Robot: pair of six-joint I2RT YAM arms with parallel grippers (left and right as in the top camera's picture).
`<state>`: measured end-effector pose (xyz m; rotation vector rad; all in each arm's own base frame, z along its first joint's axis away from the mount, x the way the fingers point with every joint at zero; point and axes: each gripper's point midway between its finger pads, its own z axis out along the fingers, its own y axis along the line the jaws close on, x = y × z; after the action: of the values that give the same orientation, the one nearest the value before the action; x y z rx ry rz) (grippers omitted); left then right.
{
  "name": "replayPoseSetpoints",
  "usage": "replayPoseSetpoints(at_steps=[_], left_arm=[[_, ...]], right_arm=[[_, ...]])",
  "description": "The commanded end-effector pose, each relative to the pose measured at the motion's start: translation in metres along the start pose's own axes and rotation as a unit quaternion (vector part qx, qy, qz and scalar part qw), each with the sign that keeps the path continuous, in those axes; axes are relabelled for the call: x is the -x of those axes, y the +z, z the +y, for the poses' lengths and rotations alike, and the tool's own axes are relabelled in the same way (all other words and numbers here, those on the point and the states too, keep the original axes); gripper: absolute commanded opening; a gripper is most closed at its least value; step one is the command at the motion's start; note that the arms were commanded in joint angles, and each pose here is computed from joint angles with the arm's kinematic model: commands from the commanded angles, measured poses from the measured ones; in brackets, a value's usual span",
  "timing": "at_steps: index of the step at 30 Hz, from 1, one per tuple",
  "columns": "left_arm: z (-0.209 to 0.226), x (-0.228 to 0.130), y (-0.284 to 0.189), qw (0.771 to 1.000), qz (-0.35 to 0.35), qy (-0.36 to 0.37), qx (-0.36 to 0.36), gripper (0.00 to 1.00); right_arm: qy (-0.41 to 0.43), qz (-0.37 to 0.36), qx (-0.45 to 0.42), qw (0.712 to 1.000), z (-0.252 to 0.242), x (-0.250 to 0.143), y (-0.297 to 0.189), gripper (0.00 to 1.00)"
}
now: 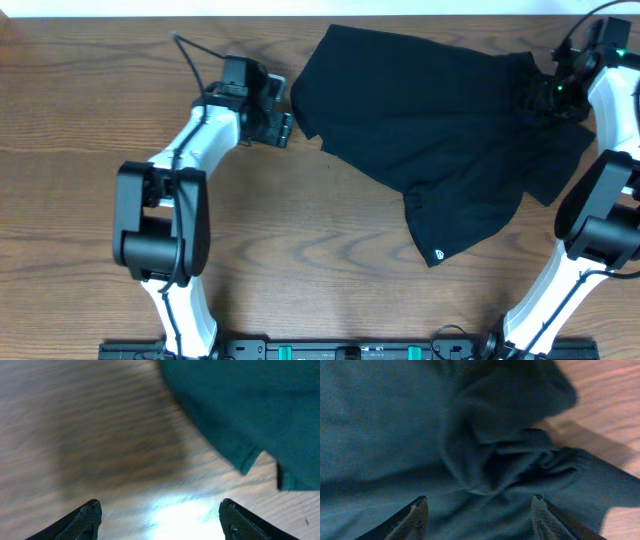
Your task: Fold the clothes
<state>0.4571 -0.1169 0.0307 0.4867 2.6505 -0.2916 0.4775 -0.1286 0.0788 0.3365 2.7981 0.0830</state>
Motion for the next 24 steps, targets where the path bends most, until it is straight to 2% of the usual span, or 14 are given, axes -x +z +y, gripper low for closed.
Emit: replayPoseSetpoints(at_steps=[1,8,15,20,22,24], left_arm=[[-0.021,0.002,0.013,0.997,-0.005,0.070,-0.021,0.77],[-0.044,0.009,0.031,0.994,-0.019,0.101,-0.030,0.76],[-0.043,-0.004,0.049,0.993,0.000,0.116,-0.033,0.75],[-0.040,-0.006,0.064,0.992,-0.004,0.126,-0.030,0.71],[-0.038,-0.005,0.069,0.991,-0.008,0.127,-0.028,0.65],[-0.038,-0.005,0.074,0.991,-0.011,0.128,-0.028,0.47]], right_arm=[[-0.007,0.002,0.010,1.000,0.007,-0.002,0.001,0.64],[-0.008,0.003,0.010,1.000,0.007,-0.002,0.001,0.64],[-0.008,0.002,0.010,1.000,0.007,-0.002,0.001,0.65],[-0.008,0.003,0.010,1.000,0.007,-0.002,0.001,0.65],[-0.008,0.003,0.010,1.000,0.007,-0.002,0.001,0.65],[-0.007,0.005,0.010,1.000,0.007,-0.003,0.001,0.65]])
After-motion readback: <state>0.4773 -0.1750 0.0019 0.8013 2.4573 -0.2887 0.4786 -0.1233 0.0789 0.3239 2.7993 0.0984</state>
